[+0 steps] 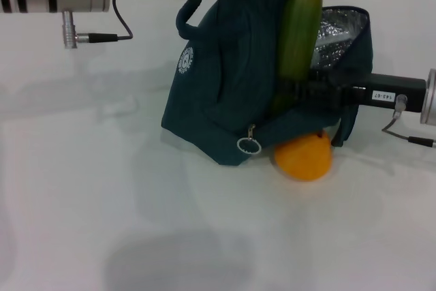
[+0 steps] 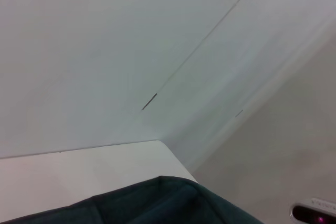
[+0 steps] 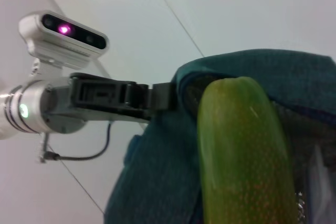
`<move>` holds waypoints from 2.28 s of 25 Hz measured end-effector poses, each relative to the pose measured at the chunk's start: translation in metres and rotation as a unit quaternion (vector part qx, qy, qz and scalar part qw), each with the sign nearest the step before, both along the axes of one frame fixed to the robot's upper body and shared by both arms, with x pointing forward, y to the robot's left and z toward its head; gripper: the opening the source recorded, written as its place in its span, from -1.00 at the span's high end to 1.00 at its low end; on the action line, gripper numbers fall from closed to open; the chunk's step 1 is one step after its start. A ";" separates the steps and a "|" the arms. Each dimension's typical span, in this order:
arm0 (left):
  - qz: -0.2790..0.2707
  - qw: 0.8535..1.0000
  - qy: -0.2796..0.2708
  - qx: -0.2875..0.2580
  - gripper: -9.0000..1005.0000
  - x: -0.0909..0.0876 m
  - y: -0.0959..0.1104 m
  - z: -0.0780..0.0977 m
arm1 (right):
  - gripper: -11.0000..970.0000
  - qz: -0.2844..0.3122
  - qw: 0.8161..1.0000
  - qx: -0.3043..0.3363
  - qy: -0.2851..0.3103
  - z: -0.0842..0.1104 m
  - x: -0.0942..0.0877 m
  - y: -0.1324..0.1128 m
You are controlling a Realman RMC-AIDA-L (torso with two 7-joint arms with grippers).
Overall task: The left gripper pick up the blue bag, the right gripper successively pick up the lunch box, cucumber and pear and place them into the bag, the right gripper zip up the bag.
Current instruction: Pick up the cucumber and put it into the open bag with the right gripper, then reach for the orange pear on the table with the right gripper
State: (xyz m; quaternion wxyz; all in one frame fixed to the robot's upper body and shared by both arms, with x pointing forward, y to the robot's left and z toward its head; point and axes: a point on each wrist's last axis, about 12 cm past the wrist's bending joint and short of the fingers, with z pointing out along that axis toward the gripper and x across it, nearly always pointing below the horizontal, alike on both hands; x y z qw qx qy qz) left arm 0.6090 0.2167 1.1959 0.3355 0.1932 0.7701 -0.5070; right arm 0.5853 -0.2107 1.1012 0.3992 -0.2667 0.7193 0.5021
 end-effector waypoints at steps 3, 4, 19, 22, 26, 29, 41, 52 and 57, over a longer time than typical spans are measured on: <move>-0.001 1.000 0.000 0.000 0.83 0.000 0.000 0.000 | -0.32 0.014 1.000 -0.020 0.005 -0.001 0.001 0.005; -0.001 1.000 0.000 -0.001 0.83 0.000 0.000 0.000 | -0.31 0.018 0.999 -0.026 0.008 -0.001 0.001 0.006; -0.005 1.000 0.003 -0.002 0.83 -0.001 -0.002 -0.002 | -0.45 -0.007 1.000 0.002 -0.012 0.009 -0.001 -0.013; -0.004 1.000 0.003 -0.002 0.83 -0.001 -0.002 -0.002 | -0.50 -0.006 1.000 -0.002 -0.009 0.007 -0.002 -0.013; -0.001 1.000 0.004 -0.003 0.83 -0.001 0.001 -0.003 | -0.66 -0.012 1.000 0.014 -0.025 0.010 -0.009 -0.024; 0.000 1.000 0.004 -0.003 0.83 -0.002 0.002 -0.004 | -0.78 -0.003 0.997 0.029 -0.075 0.018 -0.021 -0.040; 0.025 1.000 -0.014 -0.006 0.83 0.001 0.013 -0.003 | -0.77 0.041 0.978 -0.045 -0.200 -0.018 -0.091 -0.092; 0.066 0.996 -0.052 0.009 0.82 0.012 0.022 -0.007 | -0.77 0.065 0.982 -0.033 -0.173 -0.038 -0.087 -0.058; 0.076 0.995 -0.055 0.014 0.82 0.014 0.025 -0.012 | -0.77 0.053 0.984 -0.053 -0.164 -0.041 -0.074 -0.051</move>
